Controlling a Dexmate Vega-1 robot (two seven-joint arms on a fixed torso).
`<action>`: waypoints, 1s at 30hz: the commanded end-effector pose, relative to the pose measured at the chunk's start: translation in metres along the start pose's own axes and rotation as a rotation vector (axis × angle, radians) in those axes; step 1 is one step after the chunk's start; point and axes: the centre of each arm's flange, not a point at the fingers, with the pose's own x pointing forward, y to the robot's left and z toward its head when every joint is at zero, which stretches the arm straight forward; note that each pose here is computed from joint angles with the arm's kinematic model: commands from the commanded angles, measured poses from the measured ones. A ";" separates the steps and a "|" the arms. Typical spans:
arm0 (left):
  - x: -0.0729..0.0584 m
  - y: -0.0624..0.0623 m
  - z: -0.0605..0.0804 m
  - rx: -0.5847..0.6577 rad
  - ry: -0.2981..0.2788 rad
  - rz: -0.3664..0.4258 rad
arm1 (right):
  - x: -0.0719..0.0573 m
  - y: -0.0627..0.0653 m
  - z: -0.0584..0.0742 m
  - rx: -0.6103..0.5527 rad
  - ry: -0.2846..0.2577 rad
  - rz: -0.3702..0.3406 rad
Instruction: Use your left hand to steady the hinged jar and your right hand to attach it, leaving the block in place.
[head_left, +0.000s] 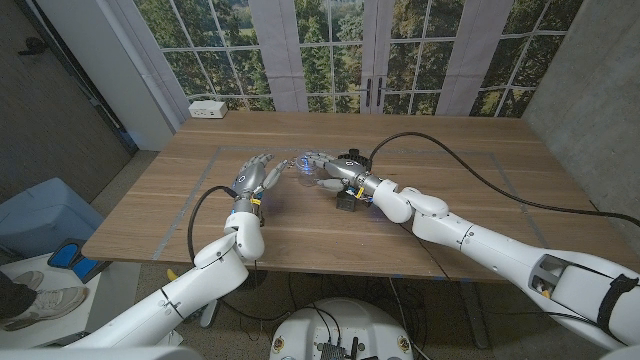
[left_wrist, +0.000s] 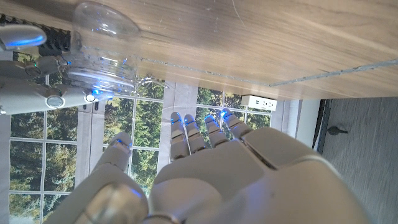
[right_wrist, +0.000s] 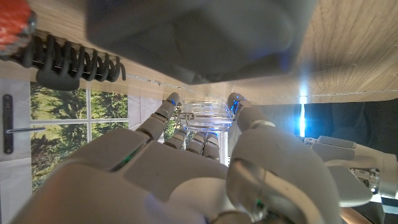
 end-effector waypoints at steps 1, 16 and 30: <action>0.016 -0.001 0.008 0.020 -0.013 -0.086 | -0.003 0.005 -0.003 0.004 -0.005 0.047; 0.028 -0.006 0.021 0.053 -0.039 -0.196 | -0.004 0.003 -0.009 0.015 -0.004 0.046; 0.023 -0.004 0.025 0.088 -0.031 -0.143 | -0.001 0.003 -0.014 0.024 -0.003 0.052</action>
